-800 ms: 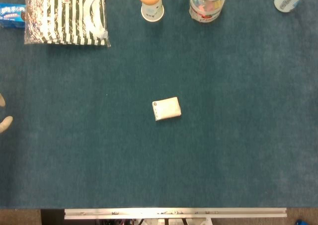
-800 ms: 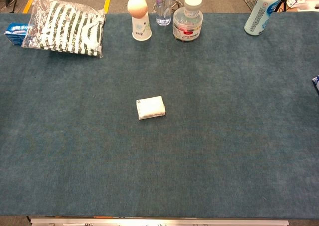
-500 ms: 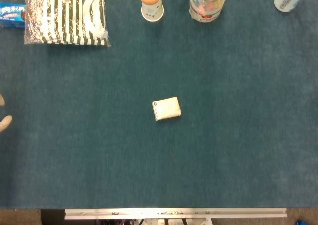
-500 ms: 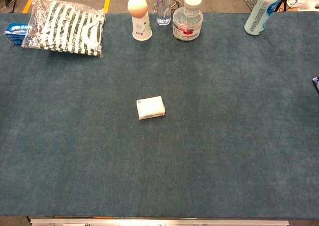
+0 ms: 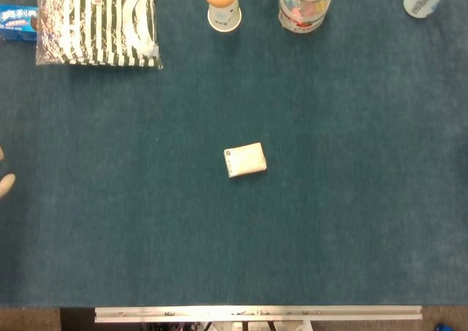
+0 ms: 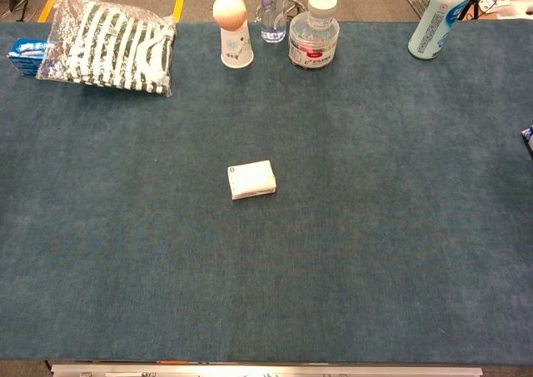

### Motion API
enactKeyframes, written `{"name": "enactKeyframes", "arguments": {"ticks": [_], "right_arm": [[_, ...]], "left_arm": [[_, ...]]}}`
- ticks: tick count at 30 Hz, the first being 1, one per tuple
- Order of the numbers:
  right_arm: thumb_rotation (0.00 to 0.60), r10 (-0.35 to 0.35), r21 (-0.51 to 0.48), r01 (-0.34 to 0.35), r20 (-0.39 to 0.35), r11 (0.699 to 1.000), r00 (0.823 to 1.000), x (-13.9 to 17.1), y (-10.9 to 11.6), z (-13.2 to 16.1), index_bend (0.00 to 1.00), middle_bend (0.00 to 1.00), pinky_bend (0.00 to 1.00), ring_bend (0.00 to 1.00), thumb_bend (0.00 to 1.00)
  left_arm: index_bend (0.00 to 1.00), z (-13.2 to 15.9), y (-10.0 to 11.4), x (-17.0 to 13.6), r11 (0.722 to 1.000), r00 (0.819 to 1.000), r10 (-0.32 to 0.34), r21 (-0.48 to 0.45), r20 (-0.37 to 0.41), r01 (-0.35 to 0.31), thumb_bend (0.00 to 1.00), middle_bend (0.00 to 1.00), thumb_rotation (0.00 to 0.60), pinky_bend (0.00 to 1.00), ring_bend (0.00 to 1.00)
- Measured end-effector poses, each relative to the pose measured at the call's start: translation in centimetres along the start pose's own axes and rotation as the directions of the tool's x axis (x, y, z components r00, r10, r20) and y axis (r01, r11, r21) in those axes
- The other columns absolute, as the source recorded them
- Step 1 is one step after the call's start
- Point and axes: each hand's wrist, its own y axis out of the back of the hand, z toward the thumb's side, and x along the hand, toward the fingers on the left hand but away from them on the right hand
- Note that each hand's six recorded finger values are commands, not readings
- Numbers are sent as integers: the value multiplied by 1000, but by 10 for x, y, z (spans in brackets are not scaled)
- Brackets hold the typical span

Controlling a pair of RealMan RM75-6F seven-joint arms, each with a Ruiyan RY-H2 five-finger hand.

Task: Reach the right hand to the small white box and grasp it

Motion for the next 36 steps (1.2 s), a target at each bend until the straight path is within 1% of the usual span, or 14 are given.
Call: {"name": "enactKeyframes", "arguments": {"ticks": [3,8,11,16,21,24,29,32,36], "right_arm": [[600,25,-24,-26,-25,999,999,-8,-8,7,409,396,301,243,700],[600,60,-67,-65,-73,996,996,-29,-19,26,409,395,301,243,569],[600,74,-81,-82,-104,993,992,-43,-24,41,409,395,302,243,463],[600,93,-69,-104,-143,992,985,-64,-29,68,409,387,310,243,278],[600,97,-69,-109,-164,992,982,-84,-30,97,407,387,343,243,101],[600,103,-68,-116,-167,991,981,-96,-30,111,397,387,392,248,15],[600,115,-50,-125,-174,991,978,-114,-31,136,379,406,493,308,0],[600,119,-31,-127,-177,991,977,-123,-30,151,378,482,549,390,0],[600,141,4,-143,-170,990,975,-134,-32,169,370,544,575,454,0]], "left_arm": [[558,-1,1,-1,1000,1000,3,2,-6,-3,142,290,600,413,152],[558,-2,4,-3,1000,1000,11,-2,-11,-11,142,290,600,413,152],[558,-2,7,-4,1000,1000,21,-8,-12,-21,142,290,600,413,152],[558,-3,12,-7,999,999,30,-16,-14,-30,142,290,600,413,152],[558,-4,15,-7,999,999,34,-22,-17,-34,142,290,600,413,152],[557,-4,16,-7,999,999,36,-25,-16,-36,142,290,600,413,152],[557,-3,16,-8,999,999,34,-27,-13,-35,142,290,600,413,152],[557,-3,16,-8,999,999,33,-28,-12,-33,142,290,600,413,152],[557,-2,16,-8,999,999,32,-31,-7,-33,142,290,600,413,152]]}}
